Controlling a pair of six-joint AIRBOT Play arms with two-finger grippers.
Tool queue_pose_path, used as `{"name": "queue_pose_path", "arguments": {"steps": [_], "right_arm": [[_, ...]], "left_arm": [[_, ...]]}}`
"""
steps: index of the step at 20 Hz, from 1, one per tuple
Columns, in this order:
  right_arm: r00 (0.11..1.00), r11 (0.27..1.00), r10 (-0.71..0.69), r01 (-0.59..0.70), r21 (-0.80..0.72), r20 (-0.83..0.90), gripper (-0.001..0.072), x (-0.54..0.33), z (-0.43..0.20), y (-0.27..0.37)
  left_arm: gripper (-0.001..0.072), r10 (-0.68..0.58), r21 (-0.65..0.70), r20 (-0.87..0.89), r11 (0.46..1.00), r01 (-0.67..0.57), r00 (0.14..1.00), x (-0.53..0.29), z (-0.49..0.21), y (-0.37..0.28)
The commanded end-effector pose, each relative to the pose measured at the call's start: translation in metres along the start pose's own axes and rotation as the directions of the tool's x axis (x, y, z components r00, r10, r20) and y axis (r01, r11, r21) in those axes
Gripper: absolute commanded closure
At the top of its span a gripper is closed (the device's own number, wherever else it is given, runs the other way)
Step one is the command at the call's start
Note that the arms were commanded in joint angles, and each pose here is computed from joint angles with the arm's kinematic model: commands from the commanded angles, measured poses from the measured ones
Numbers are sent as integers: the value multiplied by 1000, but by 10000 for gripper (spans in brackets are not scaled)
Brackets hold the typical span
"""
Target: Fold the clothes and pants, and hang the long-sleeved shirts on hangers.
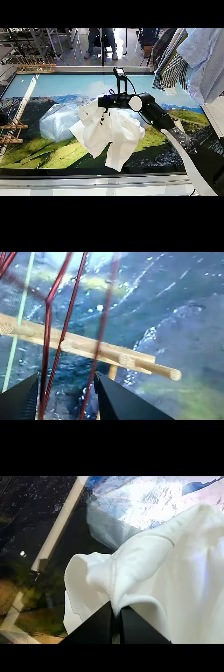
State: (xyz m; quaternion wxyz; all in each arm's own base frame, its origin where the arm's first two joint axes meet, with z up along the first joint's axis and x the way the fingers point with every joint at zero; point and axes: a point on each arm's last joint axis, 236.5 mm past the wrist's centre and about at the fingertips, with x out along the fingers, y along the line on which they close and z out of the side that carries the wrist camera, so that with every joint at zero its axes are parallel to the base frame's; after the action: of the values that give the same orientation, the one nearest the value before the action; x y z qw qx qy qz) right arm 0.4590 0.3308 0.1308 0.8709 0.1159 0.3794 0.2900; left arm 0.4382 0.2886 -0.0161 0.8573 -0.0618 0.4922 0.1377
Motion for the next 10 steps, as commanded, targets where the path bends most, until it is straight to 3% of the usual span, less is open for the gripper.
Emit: {"name": "queue_pose_path", "arguments": {"steps": [1,3,4,10], "right_arm": [[1000,1000,0,0,-1,-5,678,0,-1,1],[1000,1000,-2,2,-2,-20,678,0,-5,0],[1000,1000,-3,3,-2,-24,678,0,-6,0],[1000,1000,-2,2,-2,-24,678,0,-6,0]], "left_arm": [[370,-5,-51,-30,999,3,1000,8,-9,3],[606,-6,-65,-40,998,3,999,7,-12,6],[643,-6,-67,-42,998,3,999,7,-13,7],[692,-4,-59,-29,998,2,1000,-7,-8,6]]}}
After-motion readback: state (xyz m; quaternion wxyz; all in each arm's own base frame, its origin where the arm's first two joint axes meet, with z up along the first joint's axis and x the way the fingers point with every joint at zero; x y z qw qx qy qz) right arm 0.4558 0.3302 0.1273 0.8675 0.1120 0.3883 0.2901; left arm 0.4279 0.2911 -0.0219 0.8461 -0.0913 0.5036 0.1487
